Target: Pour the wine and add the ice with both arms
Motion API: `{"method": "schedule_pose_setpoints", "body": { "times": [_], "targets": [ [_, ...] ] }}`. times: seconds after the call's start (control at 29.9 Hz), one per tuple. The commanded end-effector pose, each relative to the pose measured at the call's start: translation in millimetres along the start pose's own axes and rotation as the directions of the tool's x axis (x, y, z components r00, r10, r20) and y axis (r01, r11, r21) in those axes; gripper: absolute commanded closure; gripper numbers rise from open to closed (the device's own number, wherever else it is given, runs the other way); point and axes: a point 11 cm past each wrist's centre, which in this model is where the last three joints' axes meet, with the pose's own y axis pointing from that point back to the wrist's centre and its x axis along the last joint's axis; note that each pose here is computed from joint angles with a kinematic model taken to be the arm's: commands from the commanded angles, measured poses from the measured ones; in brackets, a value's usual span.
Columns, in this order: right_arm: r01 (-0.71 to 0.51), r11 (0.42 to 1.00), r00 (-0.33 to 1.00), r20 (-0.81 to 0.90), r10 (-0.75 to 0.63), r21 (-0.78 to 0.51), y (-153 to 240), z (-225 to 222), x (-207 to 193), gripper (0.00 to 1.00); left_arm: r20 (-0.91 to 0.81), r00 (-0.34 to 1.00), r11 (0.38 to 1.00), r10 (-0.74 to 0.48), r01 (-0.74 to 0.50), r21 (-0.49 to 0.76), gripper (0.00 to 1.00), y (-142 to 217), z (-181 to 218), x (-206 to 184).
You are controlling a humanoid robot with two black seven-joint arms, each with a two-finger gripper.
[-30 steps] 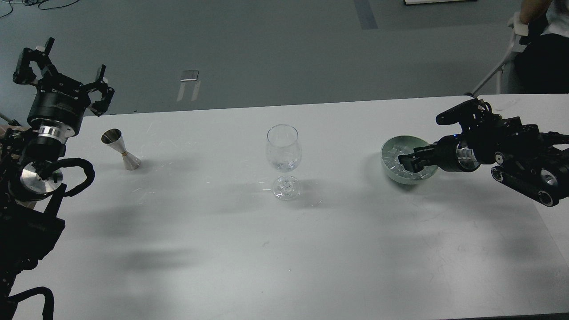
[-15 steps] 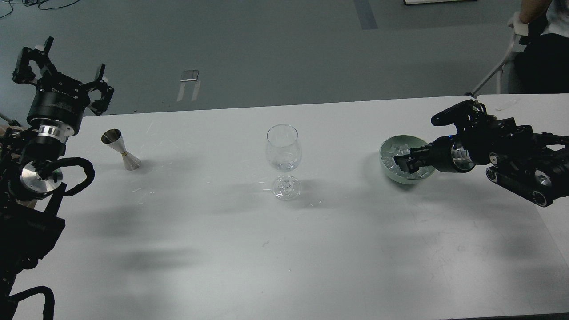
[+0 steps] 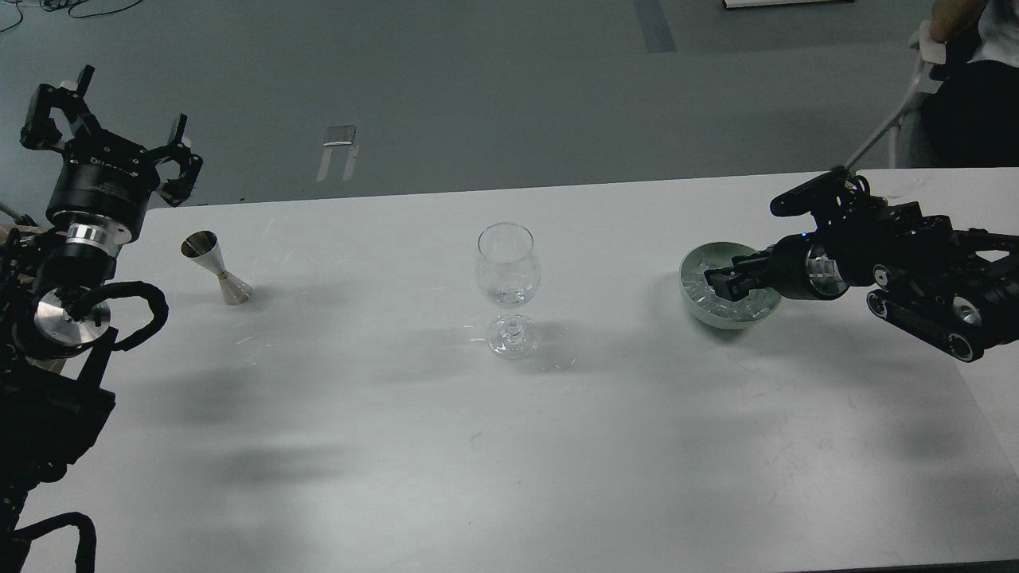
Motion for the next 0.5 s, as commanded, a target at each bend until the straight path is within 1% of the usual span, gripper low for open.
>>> {"method": "schedule_pose_setpoints", "body": {
  "times": [0.0, 0.47],
  "targets": [
    [0.005, 1.0, 1.0, 0.006, -0.005, -0.006, -7, -1, -3, 0.51, -0.001, 1.0, 1.0, 0.001, -0.001, 0.001, 0.02, 0, -1, 0],
    [0.022, 0.999, 1.0, 0.005, -0.022, 0.025, -11, -12, -10, 0.51, 0.001, 1.0, 1.0, 0.002, -0.002, -0.003, 0.02, 1, 0, 1]
  ]
}}
